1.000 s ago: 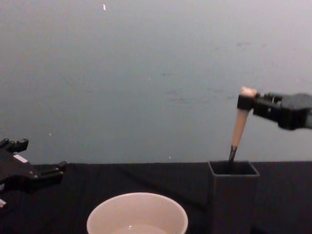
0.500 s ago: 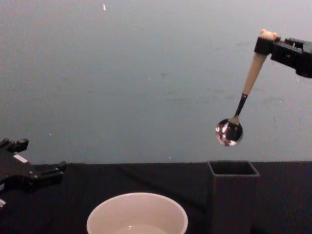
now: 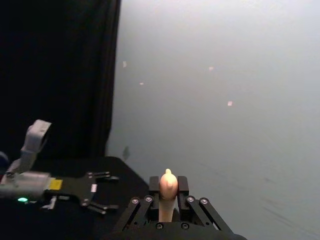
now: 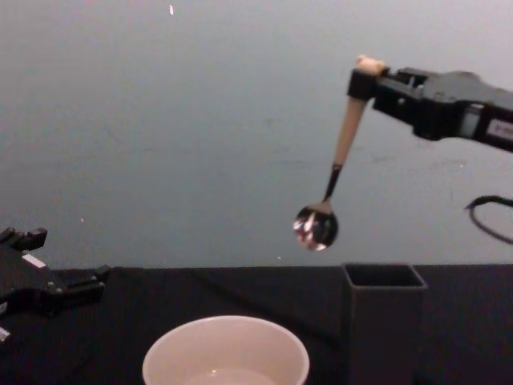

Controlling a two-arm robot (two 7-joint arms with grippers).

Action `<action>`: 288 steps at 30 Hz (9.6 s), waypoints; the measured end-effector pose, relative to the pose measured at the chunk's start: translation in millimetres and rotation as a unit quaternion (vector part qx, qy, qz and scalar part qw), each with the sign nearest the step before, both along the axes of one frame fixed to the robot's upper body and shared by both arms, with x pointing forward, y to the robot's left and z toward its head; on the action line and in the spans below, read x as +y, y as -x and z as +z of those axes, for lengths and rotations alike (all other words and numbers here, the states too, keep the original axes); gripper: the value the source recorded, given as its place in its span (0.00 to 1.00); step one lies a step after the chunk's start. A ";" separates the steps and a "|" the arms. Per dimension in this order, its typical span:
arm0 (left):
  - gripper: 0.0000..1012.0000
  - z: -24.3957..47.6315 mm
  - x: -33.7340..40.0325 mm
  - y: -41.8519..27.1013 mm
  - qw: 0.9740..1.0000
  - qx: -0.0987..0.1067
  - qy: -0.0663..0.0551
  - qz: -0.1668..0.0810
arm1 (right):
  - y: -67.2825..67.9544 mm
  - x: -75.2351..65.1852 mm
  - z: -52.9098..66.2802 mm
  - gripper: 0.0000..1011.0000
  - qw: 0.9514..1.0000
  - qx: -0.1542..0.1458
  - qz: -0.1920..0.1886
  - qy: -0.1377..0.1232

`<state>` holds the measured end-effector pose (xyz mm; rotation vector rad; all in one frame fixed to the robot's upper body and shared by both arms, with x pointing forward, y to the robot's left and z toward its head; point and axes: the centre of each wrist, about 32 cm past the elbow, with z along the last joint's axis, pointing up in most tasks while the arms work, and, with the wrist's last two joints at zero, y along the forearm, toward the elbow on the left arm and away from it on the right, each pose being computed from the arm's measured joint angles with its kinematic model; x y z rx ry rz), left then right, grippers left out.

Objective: Pick up the stirring spoon with one hand, stir inside the cup, then place it back in its original position.

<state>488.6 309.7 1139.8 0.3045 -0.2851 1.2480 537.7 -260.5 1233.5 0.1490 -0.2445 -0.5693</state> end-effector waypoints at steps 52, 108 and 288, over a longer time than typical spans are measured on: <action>0.99 0.0 0.0 0.0 1.000 0.000 0.000 0.000 | -17.2 68.5 -80.8 0.20 0.993 0.024 0.079 0.088; 0.99 0.0 0.0 0.0 1.000 0.000 0.000 0.000 | -13.9 63.6 -77.2 0.20 0.995 0.031 0.058 0.080; 0.99 0.0 0.0 0.0 1.000 0.000 0.000 0.000 | -4.3 57.3 -65.3 0.20 0.997 0.039 0.032 0.059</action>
